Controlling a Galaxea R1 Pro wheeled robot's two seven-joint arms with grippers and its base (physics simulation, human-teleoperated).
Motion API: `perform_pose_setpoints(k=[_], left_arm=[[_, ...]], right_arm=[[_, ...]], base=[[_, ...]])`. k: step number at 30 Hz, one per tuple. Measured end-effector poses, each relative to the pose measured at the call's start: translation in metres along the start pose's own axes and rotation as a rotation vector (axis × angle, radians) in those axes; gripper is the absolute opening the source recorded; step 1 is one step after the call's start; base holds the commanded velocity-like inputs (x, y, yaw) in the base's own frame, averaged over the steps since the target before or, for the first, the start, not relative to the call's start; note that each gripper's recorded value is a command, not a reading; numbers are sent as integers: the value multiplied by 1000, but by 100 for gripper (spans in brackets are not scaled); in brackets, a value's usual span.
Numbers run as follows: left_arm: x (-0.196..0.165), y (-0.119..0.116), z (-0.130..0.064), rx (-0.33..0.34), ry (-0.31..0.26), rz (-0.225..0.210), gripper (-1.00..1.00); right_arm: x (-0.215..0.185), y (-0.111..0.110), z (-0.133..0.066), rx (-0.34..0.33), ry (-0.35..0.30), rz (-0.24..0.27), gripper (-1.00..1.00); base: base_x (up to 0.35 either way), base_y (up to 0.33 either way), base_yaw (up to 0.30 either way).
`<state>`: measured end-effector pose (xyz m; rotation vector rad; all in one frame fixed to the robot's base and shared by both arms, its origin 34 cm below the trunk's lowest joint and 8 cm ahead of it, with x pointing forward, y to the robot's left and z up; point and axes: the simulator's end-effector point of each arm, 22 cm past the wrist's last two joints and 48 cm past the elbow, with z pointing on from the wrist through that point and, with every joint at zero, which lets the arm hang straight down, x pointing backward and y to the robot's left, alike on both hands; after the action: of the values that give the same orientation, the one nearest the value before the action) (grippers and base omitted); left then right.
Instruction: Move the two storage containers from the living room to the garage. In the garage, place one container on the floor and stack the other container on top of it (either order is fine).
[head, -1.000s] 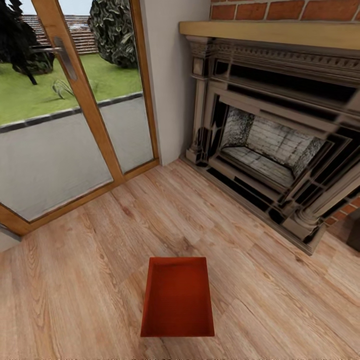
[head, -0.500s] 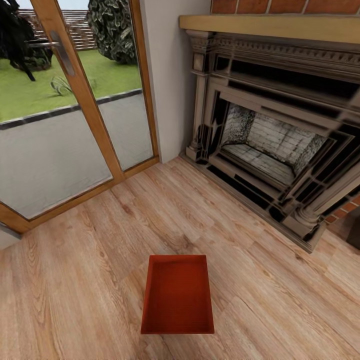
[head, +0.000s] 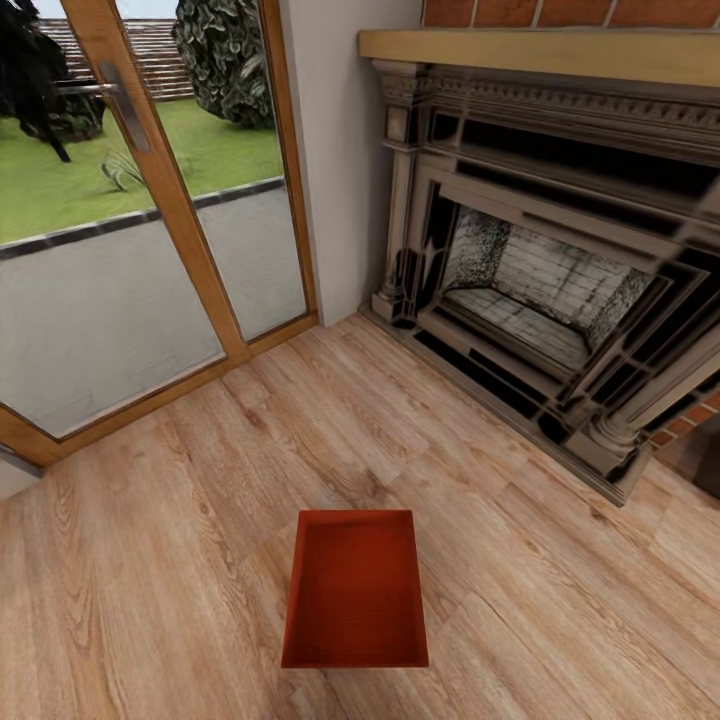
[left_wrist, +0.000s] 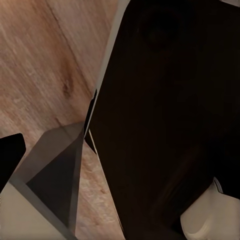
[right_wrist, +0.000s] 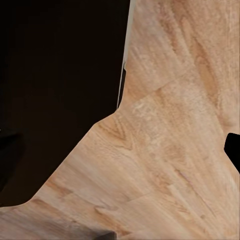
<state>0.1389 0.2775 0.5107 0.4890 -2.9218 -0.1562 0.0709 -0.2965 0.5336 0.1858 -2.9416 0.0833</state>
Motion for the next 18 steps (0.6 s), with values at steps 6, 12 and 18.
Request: perform_pose_setpoints(k=[6,12,18], left_arm=[[0,1,0,-1,0,0,100],[0,2,0,-2,0,0,100],[1,2,0,-4,2,3,100]], right_arm=[[0,2,0,-1,0,0,100],[0,0,0,10,0,1,100],[1,0,0,11,3,0,100]], base=[[0,0,0],[0,0,0],[0,0,0]])
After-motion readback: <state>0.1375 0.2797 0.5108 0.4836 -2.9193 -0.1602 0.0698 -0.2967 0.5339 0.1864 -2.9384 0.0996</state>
